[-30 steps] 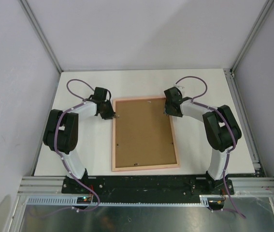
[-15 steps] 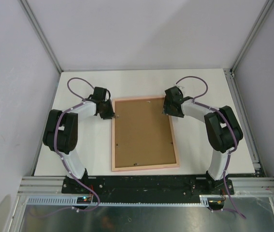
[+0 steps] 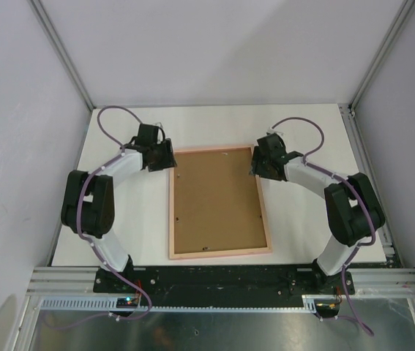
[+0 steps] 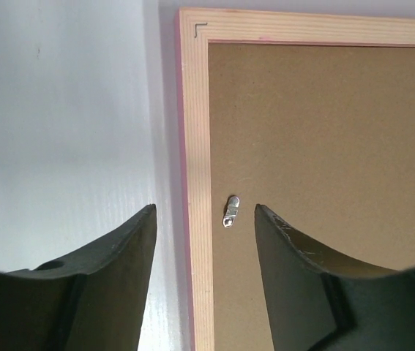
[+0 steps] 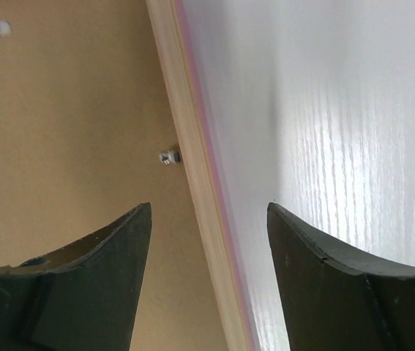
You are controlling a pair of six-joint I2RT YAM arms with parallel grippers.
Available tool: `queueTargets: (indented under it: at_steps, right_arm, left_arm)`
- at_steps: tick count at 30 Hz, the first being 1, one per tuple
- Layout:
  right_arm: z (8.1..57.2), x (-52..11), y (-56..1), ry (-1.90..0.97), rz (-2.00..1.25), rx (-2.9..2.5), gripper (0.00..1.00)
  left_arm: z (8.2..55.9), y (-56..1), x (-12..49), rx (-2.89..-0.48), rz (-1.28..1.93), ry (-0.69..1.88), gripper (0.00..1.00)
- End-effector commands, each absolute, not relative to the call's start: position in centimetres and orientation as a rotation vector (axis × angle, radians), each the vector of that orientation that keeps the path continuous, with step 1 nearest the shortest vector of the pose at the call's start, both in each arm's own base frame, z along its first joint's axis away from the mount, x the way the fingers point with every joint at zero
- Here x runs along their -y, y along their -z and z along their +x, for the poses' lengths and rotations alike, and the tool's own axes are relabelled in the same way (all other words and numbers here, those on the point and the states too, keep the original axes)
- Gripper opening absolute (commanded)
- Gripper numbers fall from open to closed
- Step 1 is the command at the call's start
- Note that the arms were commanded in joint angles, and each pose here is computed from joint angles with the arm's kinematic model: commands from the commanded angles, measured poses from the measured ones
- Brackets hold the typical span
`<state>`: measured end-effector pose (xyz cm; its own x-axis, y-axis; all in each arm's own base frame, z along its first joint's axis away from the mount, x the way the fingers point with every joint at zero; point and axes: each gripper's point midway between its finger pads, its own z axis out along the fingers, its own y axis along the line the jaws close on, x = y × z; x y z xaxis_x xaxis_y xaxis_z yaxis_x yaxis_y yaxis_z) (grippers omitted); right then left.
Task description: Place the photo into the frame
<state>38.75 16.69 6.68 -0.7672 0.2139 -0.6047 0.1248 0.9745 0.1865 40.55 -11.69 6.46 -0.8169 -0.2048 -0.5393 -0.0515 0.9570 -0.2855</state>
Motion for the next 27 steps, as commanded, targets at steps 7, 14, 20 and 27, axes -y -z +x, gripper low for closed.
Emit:
queueTargets:
  at_steps: [7,14,20,27]
  right_arm:
    - [35.6,-15.8,-5.0,-0.226,0.182,-2.486,0.59]
    - [34.7,-15.8,-4.3,-0.247,0.179,-2.497,0.43]
    - [34.5,-15.8,-4.3,-0.254,0.182,-2.494,0.35]
    - [34.4,-16.0,-4.4,-0.263,0.179,-2.491,0.34]
  left_arm:
    - [42.2,-6.7,12.0,-2.494,-0.057,0.186,0.66]
    - [41.9,-5.2,12.6,-2.532,-0.019,0.163,0.66]
    - [41.8,-4.7,12.8,-2.546,-0.009,0.149,0.66]
    - [41.8,-4.9,13.5,-2.546,0.008,0.177,0.65]
